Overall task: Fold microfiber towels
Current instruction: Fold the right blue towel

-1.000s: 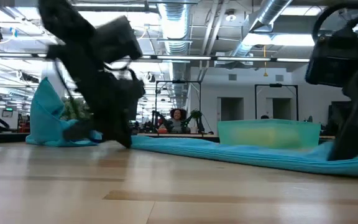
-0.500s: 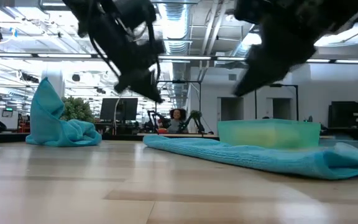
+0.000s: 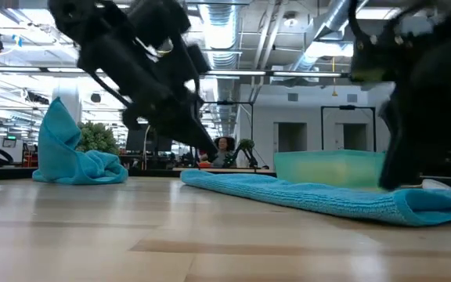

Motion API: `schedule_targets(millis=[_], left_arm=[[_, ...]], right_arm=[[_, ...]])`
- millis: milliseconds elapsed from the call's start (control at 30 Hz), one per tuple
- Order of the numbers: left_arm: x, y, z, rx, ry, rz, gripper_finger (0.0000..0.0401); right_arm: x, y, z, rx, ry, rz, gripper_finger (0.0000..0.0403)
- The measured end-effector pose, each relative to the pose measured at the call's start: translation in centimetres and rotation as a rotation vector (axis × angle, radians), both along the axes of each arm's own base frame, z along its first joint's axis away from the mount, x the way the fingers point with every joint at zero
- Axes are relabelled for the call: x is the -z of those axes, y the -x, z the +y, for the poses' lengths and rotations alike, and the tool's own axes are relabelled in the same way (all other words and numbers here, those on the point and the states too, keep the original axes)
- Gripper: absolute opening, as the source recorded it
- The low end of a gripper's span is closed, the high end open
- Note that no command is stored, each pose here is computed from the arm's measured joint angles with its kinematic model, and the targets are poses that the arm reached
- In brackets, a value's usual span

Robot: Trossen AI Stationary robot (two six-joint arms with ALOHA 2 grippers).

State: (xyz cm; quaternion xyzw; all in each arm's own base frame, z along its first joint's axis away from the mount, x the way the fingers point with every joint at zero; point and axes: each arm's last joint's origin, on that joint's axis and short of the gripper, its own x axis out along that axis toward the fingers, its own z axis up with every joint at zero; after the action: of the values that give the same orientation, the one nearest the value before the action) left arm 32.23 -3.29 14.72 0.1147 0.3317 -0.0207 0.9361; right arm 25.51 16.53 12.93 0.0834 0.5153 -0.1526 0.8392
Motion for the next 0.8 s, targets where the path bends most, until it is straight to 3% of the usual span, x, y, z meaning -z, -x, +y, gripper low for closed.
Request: schedule_targets(millis=[300, 500, 667, 800], left_arm=[[-3.1, 1.9, -6.2, 0.130, -0.144, -0.108, 0.0000], [-3.5, 3.4, -9.0, 0.273, -0.091, -0.091, 0.0006], [-2.5, 4.0, -11.1, 0.373, -0.081, -0.056, 0.0056], [-1.9, 3.6, -12.3, 0.400, -0.113, -0.110, 0.0120]], right_arm=[[1.7, -3.7, 1.7, -0.082, -0.097, -0.167, 0.0107], [-1.9, -5.4, 1.6, -0.255, -0.060, -0.173, 0.0107], [-4.8, -4.2, 2.2, -0.331, -0.035, -0.203, 0.0107], [-5.3, -2.4, 3.7, -0.378, -0.029, -0.214, 0.0115]])
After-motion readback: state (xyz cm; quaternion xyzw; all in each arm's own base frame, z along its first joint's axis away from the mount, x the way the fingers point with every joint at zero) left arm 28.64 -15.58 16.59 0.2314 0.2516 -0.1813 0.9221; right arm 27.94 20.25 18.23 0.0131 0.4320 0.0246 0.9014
